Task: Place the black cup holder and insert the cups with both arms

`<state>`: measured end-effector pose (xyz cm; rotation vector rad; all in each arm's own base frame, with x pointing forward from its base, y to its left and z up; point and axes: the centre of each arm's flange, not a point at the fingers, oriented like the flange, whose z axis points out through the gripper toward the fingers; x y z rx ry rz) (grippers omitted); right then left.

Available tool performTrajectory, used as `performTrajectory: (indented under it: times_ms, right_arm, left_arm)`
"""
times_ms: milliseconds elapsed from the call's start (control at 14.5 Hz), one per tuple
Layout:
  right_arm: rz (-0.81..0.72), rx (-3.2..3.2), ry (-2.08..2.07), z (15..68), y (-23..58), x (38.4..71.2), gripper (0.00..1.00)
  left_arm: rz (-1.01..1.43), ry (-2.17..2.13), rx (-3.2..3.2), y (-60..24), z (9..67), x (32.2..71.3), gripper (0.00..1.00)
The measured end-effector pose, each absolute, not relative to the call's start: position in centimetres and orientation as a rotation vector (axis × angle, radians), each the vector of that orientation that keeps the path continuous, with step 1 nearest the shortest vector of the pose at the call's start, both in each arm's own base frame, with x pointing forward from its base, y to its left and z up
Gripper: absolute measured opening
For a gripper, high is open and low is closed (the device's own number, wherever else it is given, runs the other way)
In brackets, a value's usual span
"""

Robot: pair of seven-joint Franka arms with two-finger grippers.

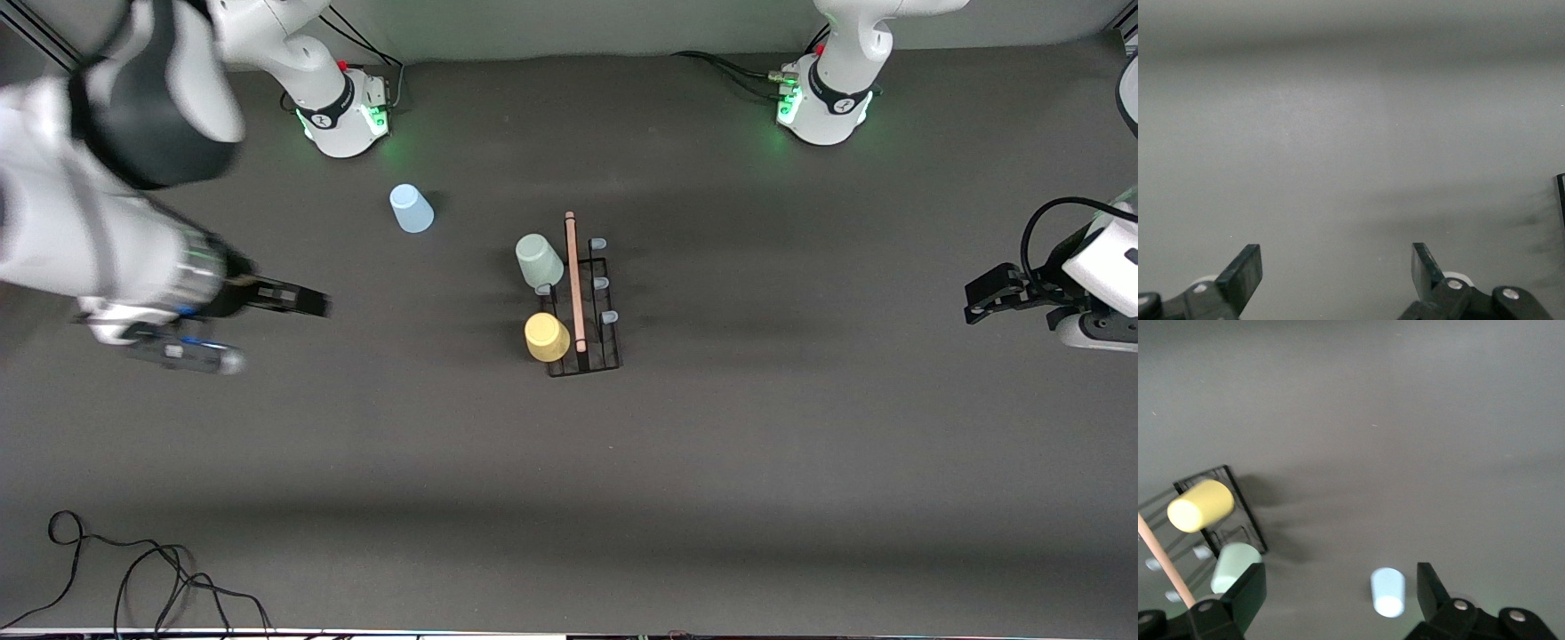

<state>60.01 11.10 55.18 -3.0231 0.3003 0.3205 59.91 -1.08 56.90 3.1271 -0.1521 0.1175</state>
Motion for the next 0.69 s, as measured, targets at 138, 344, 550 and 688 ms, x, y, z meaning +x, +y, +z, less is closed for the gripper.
performTrajectory:
  times_ms: [138, 344, 550, 688]
  right_arm:
    - [0.325, -3.030, 0.274, 57.3, 7.0, 59.0, 1.00]
    - [0.318, -3.147, 0.150, 59.9, 3.1, 57.3, 1.00]
    - [0.320, -3.172, 0.126, 60.8, 0.6, 56.7, 1.00]
    - [0.319, -3.171, 0.129, 60.9, 0.5, 56.6, 1.00]
  left_arm:
    - [0.117, -0.150, 3.127, -1.0, 56.9, 59.9, 1.00]
    - [0.118, -0.143, 3.128, -0.7, 56.9, 59.9, 1.00]
    - [0.118, -0.140, 3.128, -0.6, 56.9, 59.9, 1.00]
    - [0.118, -0.140, 3.128, -0.6, 56.9, 59.9, 1.00]
